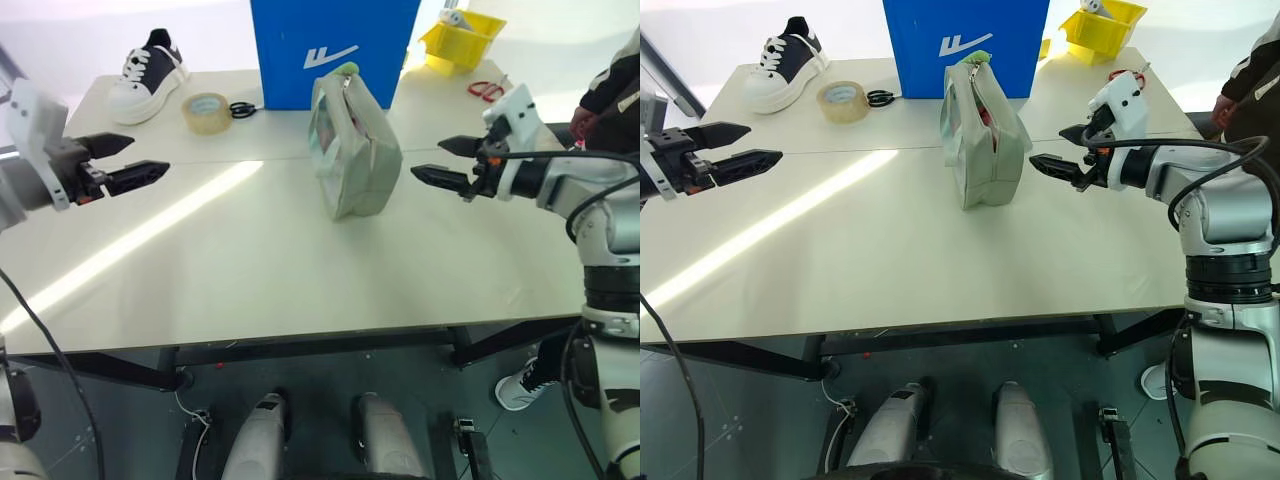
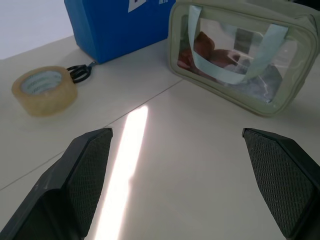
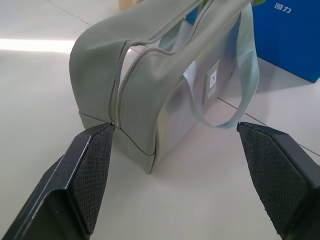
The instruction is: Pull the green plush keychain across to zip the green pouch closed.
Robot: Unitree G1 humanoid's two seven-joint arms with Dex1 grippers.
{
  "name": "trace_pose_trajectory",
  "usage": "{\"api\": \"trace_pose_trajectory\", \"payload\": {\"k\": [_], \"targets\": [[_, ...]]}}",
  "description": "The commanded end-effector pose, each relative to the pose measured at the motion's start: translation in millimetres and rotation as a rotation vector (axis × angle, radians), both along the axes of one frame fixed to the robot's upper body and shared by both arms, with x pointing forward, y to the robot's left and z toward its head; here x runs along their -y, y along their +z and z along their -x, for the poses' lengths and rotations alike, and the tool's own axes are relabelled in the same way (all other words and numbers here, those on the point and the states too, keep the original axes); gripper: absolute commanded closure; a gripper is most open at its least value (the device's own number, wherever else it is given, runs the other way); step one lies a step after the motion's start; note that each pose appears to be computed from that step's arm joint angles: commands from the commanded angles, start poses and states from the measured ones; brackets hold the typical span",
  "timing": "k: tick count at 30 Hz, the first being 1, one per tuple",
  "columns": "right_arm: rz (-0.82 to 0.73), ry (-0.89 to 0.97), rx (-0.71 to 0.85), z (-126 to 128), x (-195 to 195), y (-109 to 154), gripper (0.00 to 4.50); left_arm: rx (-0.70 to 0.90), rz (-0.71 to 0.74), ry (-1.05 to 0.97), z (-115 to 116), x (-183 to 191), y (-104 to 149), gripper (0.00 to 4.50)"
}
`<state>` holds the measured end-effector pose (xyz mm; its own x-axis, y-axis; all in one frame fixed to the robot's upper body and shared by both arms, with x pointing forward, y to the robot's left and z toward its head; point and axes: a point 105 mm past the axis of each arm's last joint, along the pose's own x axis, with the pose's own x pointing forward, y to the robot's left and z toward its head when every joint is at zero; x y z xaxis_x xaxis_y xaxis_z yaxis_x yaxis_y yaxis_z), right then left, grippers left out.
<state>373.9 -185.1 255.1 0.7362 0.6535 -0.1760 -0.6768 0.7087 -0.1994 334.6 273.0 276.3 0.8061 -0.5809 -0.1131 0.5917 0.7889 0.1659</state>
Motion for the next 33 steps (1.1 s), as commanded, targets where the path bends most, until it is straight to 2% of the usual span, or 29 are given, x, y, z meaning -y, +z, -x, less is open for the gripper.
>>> {"api": "trace_pose_trajectory", "payload": {"k": [1, 7, 12, 17, 21, 25, 31, 33], "targets": [[0.006, 0.021, 0.073, 3.7, -10.9, 17.9, 0.42, 0.064, -0.012, -0.045, 9.4, 9.4, 18.5, 0.07], [-0.027, 0.041, 0.129, 11.6, -29.4, 35.7, 0.42, 0.070, -0.012, -0.114, 16.0, 26.3, 24.3, 0.07], [-0.036, 0.067, 0.160, 16.3, -69.5, 39.8, 0.42, 0.072, -0.043, -0.261, 30.5, 59.0, 25.3, 0.07], [-0.064, 0.001, 0.189, 2.8, -113.3, 42.8, 0.42, 0.100, -0.015, -0.310, 28.7, 77.4, 33.3, 0.07], [0.002, -0.045, 0.218, -12.3, -131.0, 33.3, 0.42, 0.106, -0.018, -0.316, 27.5, 81.2, 33.3, 0.07], [0.117, -0.115, 0.243, -32.1, -125.2, 11.7, 0.42, 0.110, -0.005, -0.319, 28.4, 86.4, 30.0, 0.07], [0.146, -0.067, 0.223, -33.4, -131.8, -1.5, 0.42, 0.122, -0.002, -0.304, 34.1, 86.8, 30.2, 0.07], [0.130, -0.051, 0.223, -32.2, -134.2, -1.0, 0.97, 0.122, 0.002, -0.298, 34.1, 86.5, 29.8, 0.00]]}}
